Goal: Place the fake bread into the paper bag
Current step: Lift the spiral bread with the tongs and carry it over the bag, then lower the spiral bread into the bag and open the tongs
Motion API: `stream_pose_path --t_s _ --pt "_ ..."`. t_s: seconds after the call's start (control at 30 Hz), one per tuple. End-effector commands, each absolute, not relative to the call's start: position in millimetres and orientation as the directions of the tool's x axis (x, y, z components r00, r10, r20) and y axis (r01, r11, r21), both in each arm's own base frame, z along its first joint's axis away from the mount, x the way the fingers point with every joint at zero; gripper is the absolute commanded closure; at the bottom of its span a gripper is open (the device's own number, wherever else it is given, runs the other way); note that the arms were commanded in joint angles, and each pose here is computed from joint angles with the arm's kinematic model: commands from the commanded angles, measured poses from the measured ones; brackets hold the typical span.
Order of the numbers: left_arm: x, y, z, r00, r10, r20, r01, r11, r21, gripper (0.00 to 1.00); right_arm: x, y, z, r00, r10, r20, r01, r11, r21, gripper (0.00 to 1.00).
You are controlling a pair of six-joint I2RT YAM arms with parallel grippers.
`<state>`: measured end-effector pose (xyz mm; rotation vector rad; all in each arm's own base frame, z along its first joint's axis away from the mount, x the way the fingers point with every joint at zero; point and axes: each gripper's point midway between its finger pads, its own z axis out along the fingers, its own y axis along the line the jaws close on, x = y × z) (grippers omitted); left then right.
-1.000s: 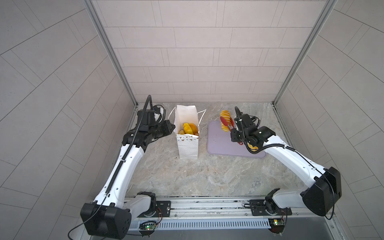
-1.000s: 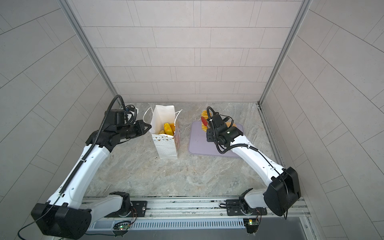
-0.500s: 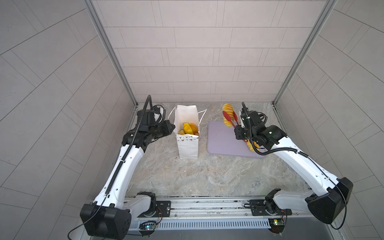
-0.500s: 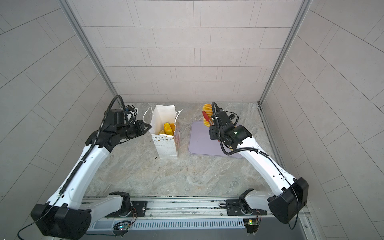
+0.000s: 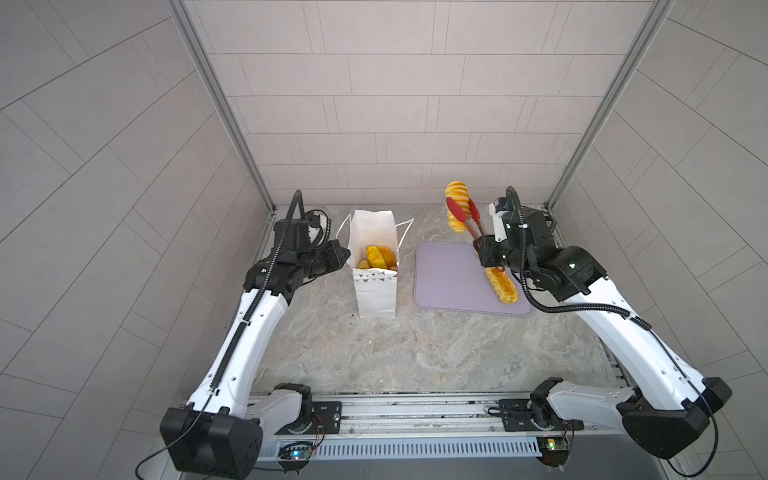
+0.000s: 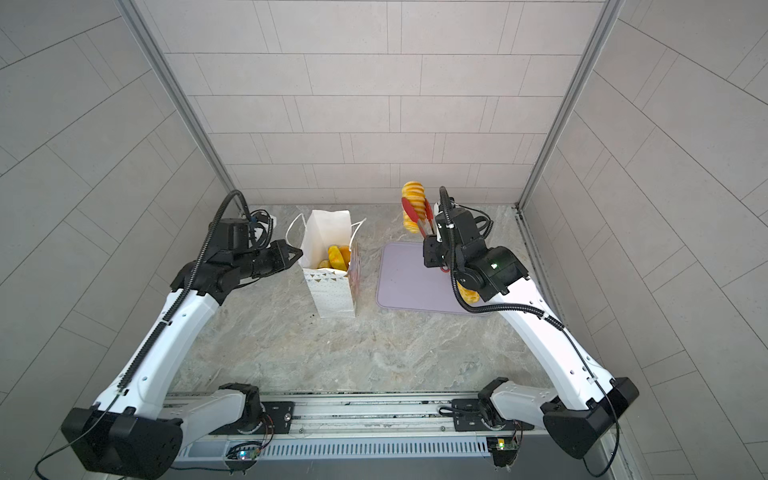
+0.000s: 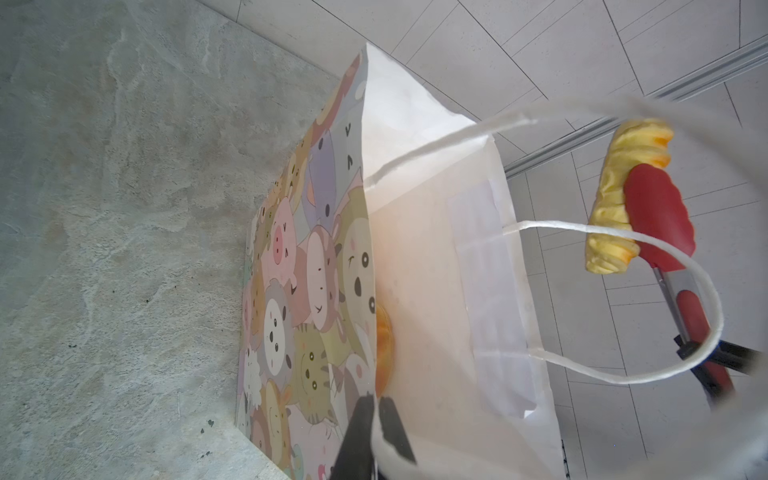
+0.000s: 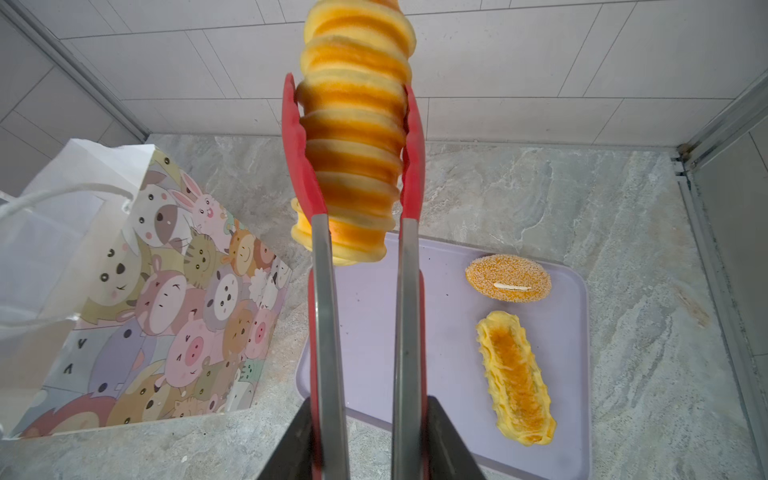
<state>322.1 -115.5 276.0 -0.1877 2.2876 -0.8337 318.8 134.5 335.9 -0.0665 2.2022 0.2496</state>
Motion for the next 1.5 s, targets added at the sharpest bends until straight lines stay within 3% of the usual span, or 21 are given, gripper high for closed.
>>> stream_pose_path --t_s 0.0,0.6,1.47 --pt "319 -116 280 -0.746 -0.354 -0.565 0.101 0.778 -0.62 0.92 314 139 367 -0.538 0.051 -0.841 -0.187 0.966 0.178 0.62" --pt "320 -116 281 -0.745 -0.359 -0.563 0.097 0.777 -0.623 0.92 287 192 445 -0.36 0.03 -0.932 -0.432 0.88 0.195 0.61" --pt "319 -116 280 -0.743 -0.361 -0.563 0.094 0.777 -0.622 0.92 268 263 438 -0.347 -0.149 -0.926 -0.54 0.839 0.067 0.62"
